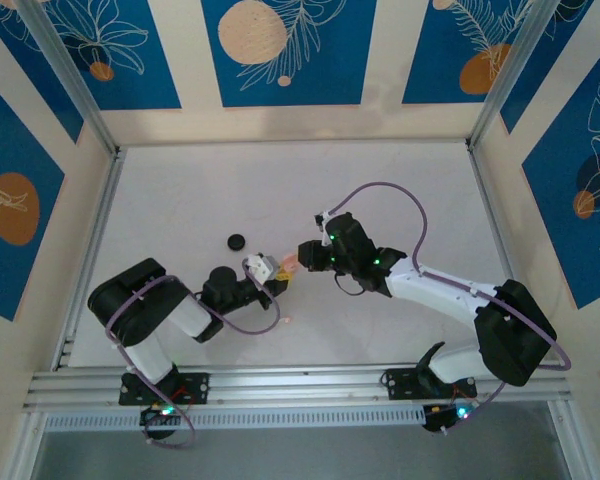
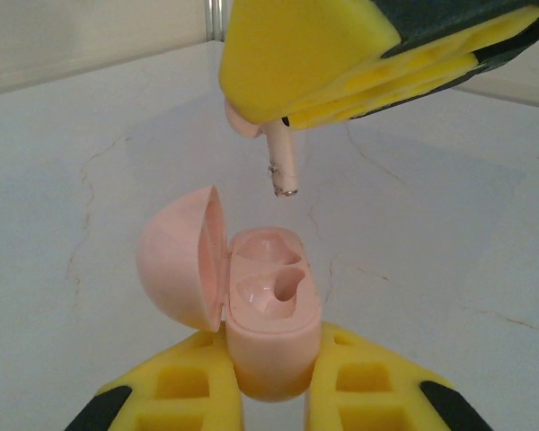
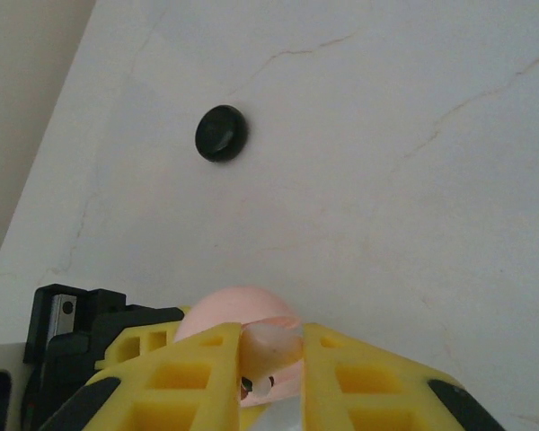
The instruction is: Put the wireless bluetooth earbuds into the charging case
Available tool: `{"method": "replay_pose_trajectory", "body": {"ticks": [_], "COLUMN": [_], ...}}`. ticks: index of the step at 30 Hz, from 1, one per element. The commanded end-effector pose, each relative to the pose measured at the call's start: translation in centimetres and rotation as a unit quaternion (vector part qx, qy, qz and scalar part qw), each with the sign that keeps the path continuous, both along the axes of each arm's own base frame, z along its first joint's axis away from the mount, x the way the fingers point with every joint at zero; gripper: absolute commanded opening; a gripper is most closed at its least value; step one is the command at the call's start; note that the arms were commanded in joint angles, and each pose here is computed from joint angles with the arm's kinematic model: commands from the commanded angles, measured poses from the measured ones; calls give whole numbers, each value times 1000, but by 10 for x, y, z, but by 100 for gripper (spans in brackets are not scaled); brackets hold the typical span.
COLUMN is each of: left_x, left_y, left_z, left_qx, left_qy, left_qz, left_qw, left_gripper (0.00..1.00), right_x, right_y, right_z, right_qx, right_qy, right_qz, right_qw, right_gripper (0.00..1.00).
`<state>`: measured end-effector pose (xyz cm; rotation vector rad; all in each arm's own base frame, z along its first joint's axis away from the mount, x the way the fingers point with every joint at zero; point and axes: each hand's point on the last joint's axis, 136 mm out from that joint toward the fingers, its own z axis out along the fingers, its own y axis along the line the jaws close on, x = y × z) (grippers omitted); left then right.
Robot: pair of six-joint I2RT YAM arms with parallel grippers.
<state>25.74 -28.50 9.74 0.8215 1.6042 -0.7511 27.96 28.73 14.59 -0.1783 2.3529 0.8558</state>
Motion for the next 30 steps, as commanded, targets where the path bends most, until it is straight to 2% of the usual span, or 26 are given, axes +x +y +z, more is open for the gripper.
{"method": "replay_pose_trajectory", "body": {"ticks": [1,30], "left_x": [-2,4], "left_y": [-8,-1], "left_z": [22,45], "left_qx": [-33,-59], "left_qy": [-20,-36], "left_qz": [-13,15], "left_qw": [999,997], "left_gripper": [10,9], "right_x": [3,-9], "right_y": [5,13], "right_z": [4,-7], "right_qx": [8,-10], "right_qy": [-16,-5], "right_qz": [-3,25], "right_qw": [1000,1000], "right_gripper": [20,20]}}
